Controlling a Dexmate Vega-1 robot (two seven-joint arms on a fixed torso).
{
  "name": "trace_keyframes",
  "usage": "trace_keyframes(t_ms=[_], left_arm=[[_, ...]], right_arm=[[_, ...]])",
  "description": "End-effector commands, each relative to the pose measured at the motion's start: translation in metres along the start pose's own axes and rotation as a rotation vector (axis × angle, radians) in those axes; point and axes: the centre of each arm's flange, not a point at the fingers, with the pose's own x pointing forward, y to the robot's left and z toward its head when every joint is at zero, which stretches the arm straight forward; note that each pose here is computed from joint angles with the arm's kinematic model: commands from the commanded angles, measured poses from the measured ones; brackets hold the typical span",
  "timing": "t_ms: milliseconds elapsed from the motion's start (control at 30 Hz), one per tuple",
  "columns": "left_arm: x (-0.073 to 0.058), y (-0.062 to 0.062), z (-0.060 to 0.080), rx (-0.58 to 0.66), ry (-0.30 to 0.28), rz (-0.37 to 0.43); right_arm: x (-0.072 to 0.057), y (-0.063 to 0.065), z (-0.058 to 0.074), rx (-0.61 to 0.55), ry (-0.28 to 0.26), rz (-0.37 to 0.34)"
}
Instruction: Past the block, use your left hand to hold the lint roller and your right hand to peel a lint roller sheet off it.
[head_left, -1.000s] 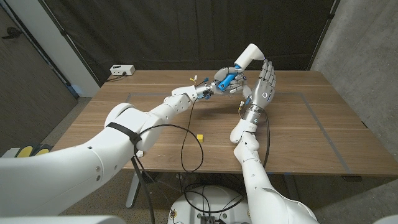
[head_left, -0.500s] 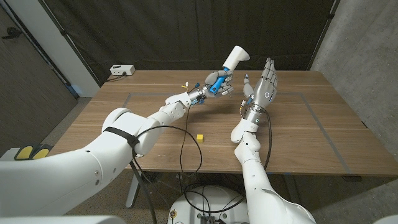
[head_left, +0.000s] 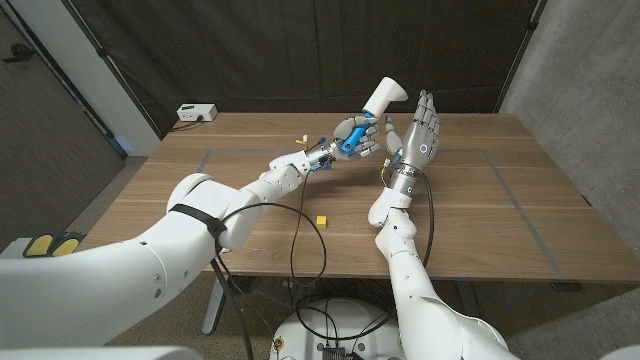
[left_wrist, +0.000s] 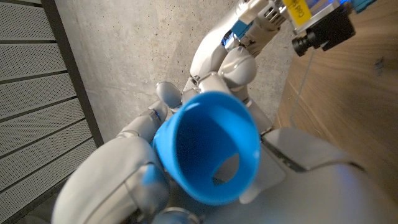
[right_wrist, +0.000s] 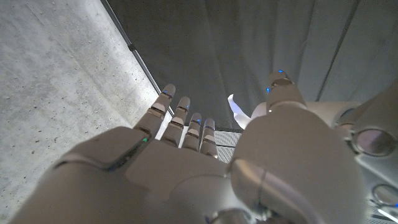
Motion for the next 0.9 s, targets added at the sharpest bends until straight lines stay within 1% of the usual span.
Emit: trace_keyframes(t_ms=[33,167,333,533,633,767,900], left_arm=[[0.003,-0.001,-0.015,-0.044,0.031,0.02],[0.003,-0.001,-0.02,-0.056,0.039,0.029],[0.005,-0.003,-0.026,-0.078,0.048,0.027],[0.005,-0.006,-0.026,-0.076,0.037,0.004],[0.005,-0.009,-0.027,-0.076,0.038,-0.015],[0.004,-0.01,-0.029,-0.081,0.028,-0.017],[0.003,-0.011,-0.03,-0.081,0.018,-0.023]], right_arm=[[0.001,-0.008,0.0,0.069,-0.006,-0.022],[0.001,-0.014,-0.004,0.088,-0.003,-0.04],[0.0,-0.019,-0.008,0.141,0.012,-0.056],[0.0,-0.025,-0.013,0.168,0.013,-0.069],[-0.001,-0.028,-0.016,0.176,0.023,-0.078],[-0.002,-0.031,-0.019,0.164,0.029,-0.084],[-0.003,-0.035,-0.023,0.172,0.048,-0.096]])
